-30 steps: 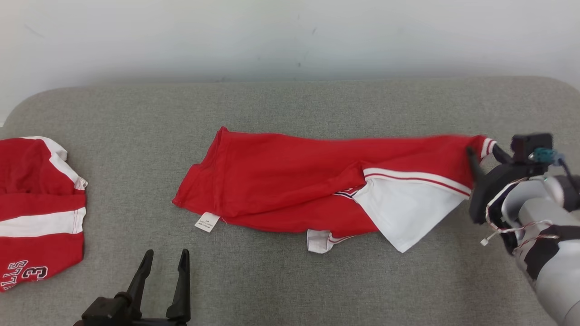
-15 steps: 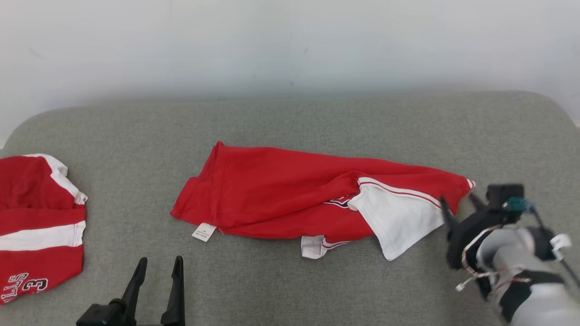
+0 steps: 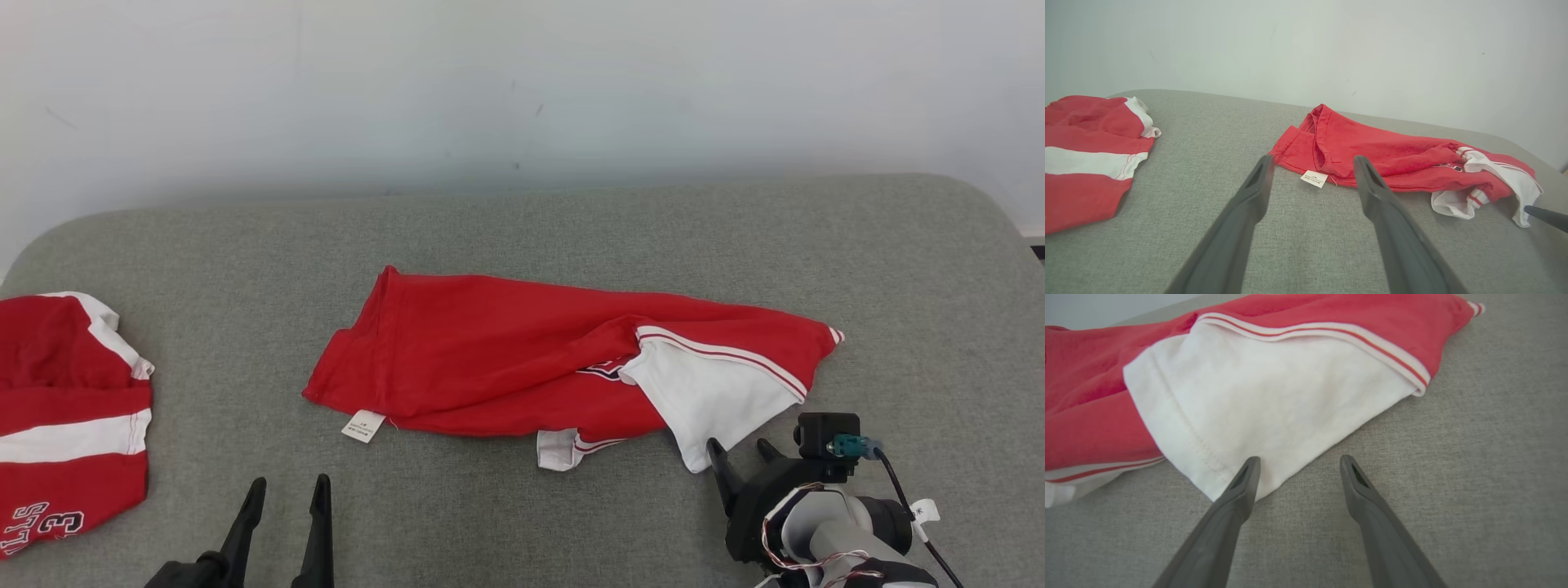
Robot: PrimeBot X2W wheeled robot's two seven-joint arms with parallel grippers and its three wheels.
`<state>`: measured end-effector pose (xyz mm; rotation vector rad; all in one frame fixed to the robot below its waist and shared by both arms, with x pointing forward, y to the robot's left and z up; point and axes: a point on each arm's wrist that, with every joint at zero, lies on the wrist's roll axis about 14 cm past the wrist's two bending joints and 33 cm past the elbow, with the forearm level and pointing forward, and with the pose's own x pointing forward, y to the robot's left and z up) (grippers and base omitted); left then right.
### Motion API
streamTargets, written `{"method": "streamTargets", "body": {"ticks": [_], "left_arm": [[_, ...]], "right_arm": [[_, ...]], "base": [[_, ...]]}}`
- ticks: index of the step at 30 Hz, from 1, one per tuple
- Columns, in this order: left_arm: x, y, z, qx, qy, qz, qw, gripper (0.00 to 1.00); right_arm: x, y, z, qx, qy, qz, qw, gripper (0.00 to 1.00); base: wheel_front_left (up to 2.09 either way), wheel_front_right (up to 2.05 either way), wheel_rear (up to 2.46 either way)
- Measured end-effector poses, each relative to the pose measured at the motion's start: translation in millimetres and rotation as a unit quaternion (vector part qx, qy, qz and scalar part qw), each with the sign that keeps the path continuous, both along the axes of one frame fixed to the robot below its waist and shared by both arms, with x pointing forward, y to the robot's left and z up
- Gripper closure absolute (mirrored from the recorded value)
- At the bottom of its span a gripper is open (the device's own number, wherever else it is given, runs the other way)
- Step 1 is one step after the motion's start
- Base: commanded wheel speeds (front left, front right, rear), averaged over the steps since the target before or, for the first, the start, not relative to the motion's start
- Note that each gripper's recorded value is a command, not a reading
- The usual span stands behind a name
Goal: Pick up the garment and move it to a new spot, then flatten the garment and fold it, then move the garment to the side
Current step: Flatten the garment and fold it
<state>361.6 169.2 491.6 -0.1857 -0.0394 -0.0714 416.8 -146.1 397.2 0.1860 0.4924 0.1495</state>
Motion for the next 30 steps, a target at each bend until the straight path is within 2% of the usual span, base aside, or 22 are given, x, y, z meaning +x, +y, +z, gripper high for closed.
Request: {"method": "streamTargets", "body": {"ticks": [4,13,14,15,16,17,30], "left_arm": [[0.1,1.7,-2.0,0.0,0.003,0.003,1.0,0.0],[-1.3,7.4,-6.0,0.0,0.01,0.012,1.0,0.0],[-2.2,7.9,-6.1,0.0,0.01,0.012,1.0,0.0],[-2.5,8.0,-5.9,0.0,0.009,0.012,1.0,0.0],[-2.8,8.1,-5.8,-0.001,0.009,0.013,1.0,0.0],[-3.0,8.2,-5.7,-0.001,0.009,0.013,1.0,0.0],[-4.6,0.8,-5.9,-0.004,0.009,0.002,1.0,0.0]], "right_arm": [[2.7,4.7,-4.5,0.001,0.017,0.004,1.0,0.0],[1.9,3.3,-19.9,-0.061,0.063,0.053,0.995,0.0],[0.2,2.5,-21.4,-0.064,0.065,0.054,0.994,0.1],[-0.5,2.0,-21.4,-0.066,0.064,0.055,0.994,0.35],[-0.8,1.0,-21.2,-0.069,0.063,0.055,0.994,0.78],[-1.1,-0.7,-20.7,-0.071,0.06,0.053,0.994,1.0],[-1.8,-19.7,-9.9,-0.079,0.028,0.023,0.996,1.0]], "base": [[0.0,0.0,0.0],[0.0,0.0,0.0],[0.0,0.0,0.0],[0.0,0.0,0.0],[0.0,0.0,0.0],[0.0,0.0,0.0],[0.0,0.0,0.0]]}}
